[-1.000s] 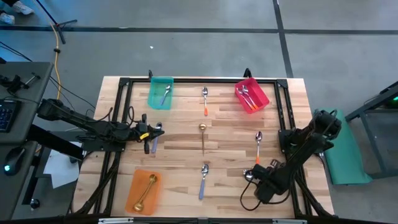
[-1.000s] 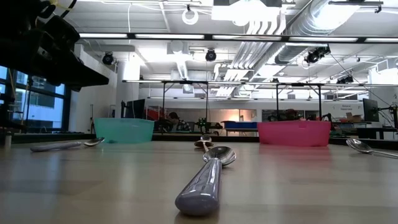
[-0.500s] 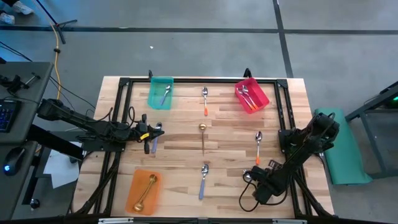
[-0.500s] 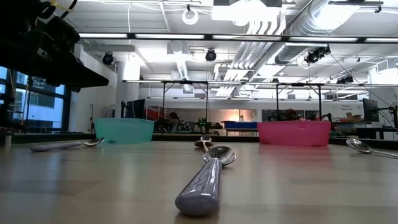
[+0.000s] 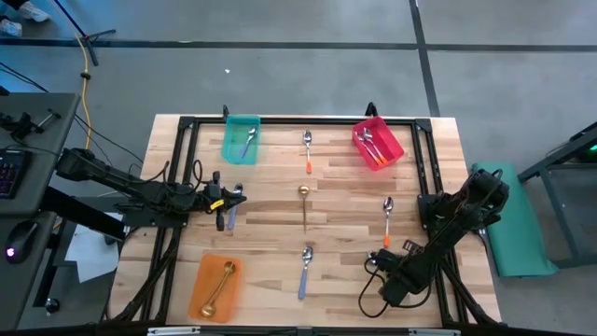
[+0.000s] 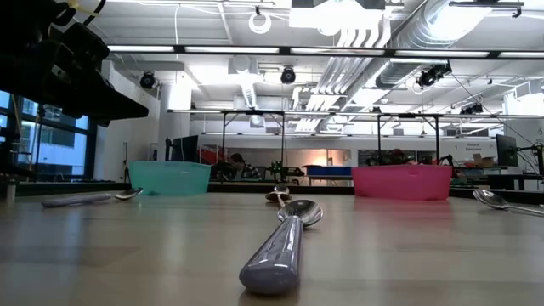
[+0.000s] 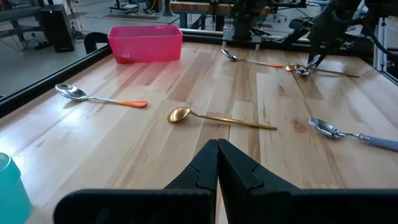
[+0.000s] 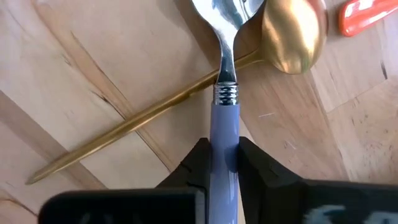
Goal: Sort silverware by color (type)
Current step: Put the purple spoon into the blue bin
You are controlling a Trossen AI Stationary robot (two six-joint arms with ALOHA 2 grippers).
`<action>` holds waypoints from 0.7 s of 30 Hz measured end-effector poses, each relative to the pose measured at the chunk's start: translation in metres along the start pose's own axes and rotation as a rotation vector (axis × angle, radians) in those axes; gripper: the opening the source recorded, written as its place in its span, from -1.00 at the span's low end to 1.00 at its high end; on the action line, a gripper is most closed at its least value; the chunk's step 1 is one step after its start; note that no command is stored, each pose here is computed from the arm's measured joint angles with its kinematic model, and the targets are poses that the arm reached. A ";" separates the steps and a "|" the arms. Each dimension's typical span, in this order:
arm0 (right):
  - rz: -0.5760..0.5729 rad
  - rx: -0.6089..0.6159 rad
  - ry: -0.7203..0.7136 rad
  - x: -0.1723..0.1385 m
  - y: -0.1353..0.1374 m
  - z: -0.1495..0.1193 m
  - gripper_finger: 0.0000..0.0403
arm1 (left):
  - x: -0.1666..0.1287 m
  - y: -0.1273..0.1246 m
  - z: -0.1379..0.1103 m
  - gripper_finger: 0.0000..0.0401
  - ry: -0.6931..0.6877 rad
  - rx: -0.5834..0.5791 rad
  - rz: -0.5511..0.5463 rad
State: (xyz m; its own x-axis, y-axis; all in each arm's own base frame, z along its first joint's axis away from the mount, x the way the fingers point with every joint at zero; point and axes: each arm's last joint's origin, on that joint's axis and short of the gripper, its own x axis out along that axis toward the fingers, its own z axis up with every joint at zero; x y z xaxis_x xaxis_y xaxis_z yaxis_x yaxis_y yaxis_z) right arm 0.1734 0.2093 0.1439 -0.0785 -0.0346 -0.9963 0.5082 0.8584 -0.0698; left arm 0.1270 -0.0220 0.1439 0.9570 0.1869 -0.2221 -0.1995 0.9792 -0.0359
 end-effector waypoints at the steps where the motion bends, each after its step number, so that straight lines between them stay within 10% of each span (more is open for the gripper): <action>1: 0.000 0.000 0.000 0.000 0.000 0.000 -0.90 | 0.000 0.000 0.000 -1.00 0.000 0.000 0.000; 21: 0.115 0.014 -0.155 -0.028 -0.006 0.004 -0.87 | 0.000 0.000 0.000 -1.00 0.000 -0.026 0.001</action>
State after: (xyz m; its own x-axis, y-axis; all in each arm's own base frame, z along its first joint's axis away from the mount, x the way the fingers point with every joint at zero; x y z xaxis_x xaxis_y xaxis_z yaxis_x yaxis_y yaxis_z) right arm 0.1756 0.2031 0.1716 0.1135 -0.0166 -0.9934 0.5181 0.8541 0.0449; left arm 0.1271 -0.0220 0.1439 0.9569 0.1876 -0.2218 -0.2056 0.9767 -0.0608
